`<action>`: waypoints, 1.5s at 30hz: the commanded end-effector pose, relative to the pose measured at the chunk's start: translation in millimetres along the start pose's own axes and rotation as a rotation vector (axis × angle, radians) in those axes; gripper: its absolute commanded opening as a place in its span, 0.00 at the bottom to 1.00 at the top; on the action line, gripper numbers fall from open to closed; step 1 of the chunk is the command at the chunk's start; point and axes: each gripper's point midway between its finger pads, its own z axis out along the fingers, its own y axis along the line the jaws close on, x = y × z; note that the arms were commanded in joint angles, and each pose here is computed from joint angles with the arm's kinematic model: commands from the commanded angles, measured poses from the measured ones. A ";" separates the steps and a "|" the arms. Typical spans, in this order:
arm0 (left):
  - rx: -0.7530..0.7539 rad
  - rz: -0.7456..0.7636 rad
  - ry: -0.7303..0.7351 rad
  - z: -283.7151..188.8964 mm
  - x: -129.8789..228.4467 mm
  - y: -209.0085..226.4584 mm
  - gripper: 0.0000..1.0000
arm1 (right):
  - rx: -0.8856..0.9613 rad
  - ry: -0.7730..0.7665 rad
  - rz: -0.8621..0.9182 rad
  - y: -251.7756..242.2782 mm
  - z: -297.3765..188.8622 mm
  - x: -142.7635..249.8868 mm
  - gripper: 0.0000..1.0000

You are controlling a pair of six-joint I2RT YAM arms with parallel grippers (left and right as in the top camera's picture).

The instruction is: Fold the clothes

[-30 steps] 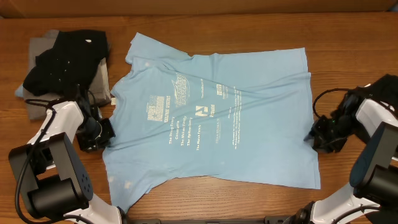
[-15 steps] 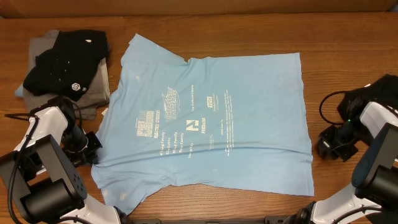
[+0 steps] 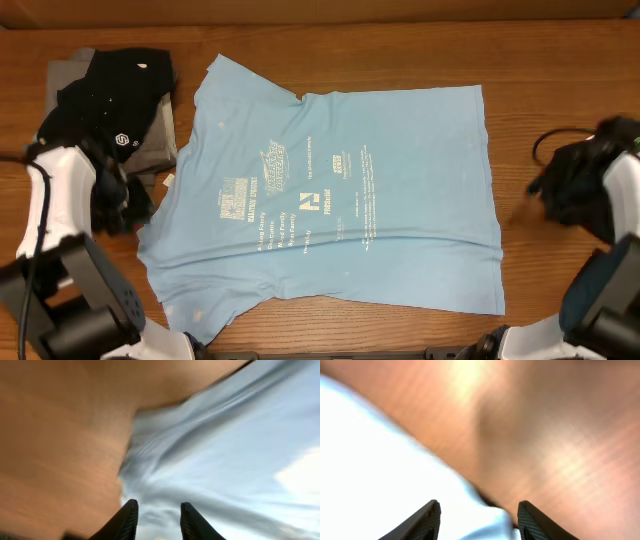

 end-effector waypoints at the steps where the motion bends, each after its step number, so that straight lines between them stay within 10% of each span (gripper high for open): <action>1: 0.165 0.173 -0.219 -68.4 -24.0 -49.8 0.34 | -0.287 -0.141 -0.191 65.8 -66.4 -21.7 0.53; 9: 0.297 0.528 -0.615 -143.8 -66.5 -165.7 0.31 | -0.503 -0.328 -0.384 154.4 -109.1 -40.5 0.54; 15: 0.340 0.540 -0.620 -110.4 -97.6 -205.6 0.33 | -0.482 -0.407 -0.405 192.7 -89.2 -56.2 0.63; 25: 0.442 0.581 -0.665 -50.9 -170.2 -264.5 0.80 | -0.450 -0.320 -0.344 195.9 -39.4 -64.8 0.68; 45: 0.413 0.508 -0.714 28.5 -213.4 -289.0 0.66 | -0.412 -0.255 -0.333 185.5 -29.3 -52.8 0.69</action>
